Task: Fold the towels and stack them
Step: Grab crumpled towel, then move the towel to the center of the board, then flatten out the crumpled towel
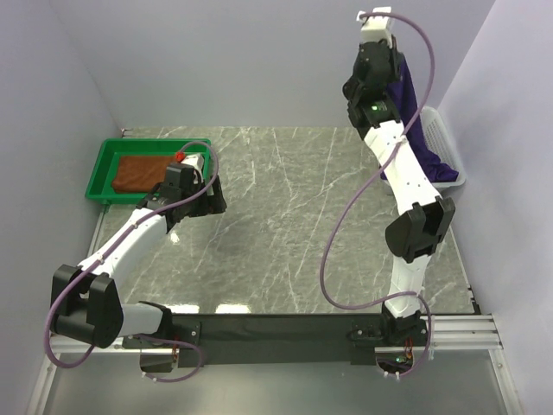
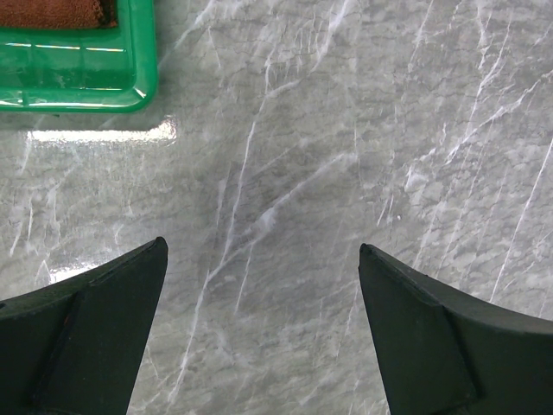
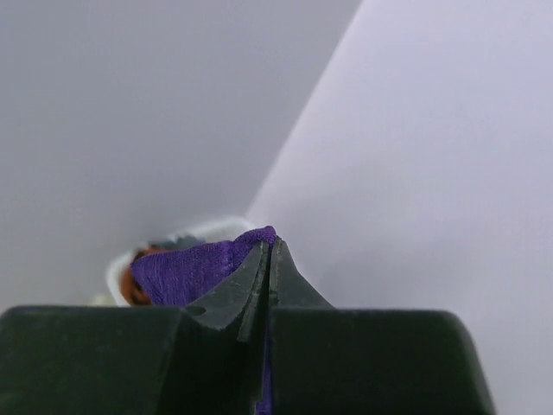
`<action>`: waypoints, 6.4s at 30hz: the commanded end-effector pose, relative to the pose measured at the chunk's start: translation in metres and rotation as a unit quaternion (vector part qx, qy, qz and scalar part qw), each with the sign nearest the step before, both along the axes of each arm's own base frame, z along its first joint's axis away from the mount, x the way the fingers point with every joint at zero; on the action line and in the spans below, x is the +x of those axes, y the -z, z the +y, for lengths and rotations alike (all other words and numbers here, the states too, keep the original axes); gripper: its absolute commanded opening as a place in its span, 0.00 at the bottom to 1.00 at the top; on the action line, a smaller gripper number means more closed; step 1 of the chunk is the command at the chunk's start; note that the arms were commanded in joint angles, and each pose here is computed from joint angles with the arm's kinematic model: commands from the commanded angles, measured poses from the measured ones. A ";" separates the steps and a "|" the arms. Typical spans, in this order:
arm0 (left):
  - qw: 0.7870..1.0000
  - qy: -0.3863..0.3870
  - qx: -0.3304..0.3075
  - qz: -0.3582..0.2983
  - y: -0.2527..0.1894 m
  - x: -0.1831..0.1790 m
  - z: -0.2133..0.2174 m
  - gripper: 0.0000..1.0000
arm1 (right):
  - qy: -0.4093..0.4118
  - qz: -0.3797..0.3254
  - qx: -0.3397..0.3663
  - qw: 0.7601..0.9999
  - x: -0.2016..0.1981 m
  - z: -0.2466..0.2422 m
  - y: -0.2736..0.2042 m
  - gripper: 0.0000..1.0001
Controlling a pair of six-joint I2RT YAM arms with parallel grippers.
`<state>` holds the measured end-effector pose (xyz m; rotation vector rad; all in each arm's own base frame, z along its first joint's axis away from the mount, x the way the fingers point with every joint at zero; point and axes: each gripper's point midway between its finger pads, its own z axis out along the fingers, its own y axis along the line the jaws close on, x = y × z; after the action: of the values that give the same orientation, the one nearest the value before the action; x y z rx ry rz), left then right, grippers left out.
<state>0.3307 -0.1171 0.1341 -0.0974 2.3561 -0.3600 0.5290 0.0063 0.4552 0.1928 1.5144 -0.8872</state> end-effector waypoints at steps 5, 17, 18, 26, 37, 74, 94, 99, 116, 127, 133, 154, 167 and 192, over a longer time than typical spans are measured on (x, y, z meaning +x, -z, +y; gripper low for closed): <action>1.000 0.002 0.005 -0.024 -0.017 0.008 0.000 0.98 | -0.132 -0.169 0.028 0.976 -0.017 0.034 -0.122 0.00; 1.000 -0.003 0.010 -0.020 -0.013 0.010 0.002 0.98 | -0.307 -0.332 0.062 0.890 -0.068 0.079 -0.220 0.00; 1.000 -0.002 0.011 -0.017 -0.011 0.009 0.002 0.98 | -0.324 -0.344 0.060 0.879 -0.073 0.083 -0.229 0.00; 1.000 -0.003 0.011 -0.016 -0.011 0.009 0.002 0.98 | -0.376 -0.408 0.081 0.828 -0.111 0.089 -0.269 0.00; 0.999 -0.018 0.022 -0.025 -0.013 0.011 0.009 0.98 | -0.480 -0.117 0.173 0.852 -0.124 0.156 -0.064 0.00; 0.992 0.097 -0.033 0.077 0.032 -0.036 -0.198 0.84 | -0.320 0.424 0.451 0.717 -0.341 0.163 0.388 0.50; 0.985 0.072 -0.069 0.140 0.070 -0.102 -0.196 0.70 | -0.382 0.468 0.422 0.676 -0.315 0.210 0.416 0.55; 0.984 0.073 -0.078 0.143 0.068 -0.113 -0.191 0.71 | -0.386 0.485 0.420 0.662 -0.324 0.214 0.418 0.50; 0.976 0.107 -0.073 0.173 0.079 -0.144 -0.204 0.71 | -0.378 0.485 0.407 0.675 -0.321 0.211 0.411 0.06; 0.973 0.119 -0.073 0.184 0.077 -0.149 -0.222 0.70 | -0.295 0.346 0.440 0.775 -0.291 0.161 0.361 0.00; 0.973 0.116 -0.095 0.178 0.070 -0.140 -0.241 0.68 | -0.266 0.347 0.487 0.756 -0.309 0.153 0.391 0.00; 0.968 0.098 -0.127 0.193 0.086 -0.129 -0.269 0.39 | -0.264 0.342 0.521 0.736 -0.318 0.154 0.410 0.00; 0.970 0.089 -0.123 0.189 0.085 -0.124 -0.264 0.01 | -0.259 0.334 0.512 0.748 -0.314 0.147 0.403 0.00; 0.987 -0.090 -0.051 0.120 0.067 -0.018 -0.081 0.02 | -0.169 0.272 0.515 0.795 -0.231 0.077 0.371 0.00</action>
<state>0.2845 -0.2023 0.0573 -0.4708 2.5803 -0.4634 0.2606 0.0883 0.0623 0.4656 2.4665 0.3216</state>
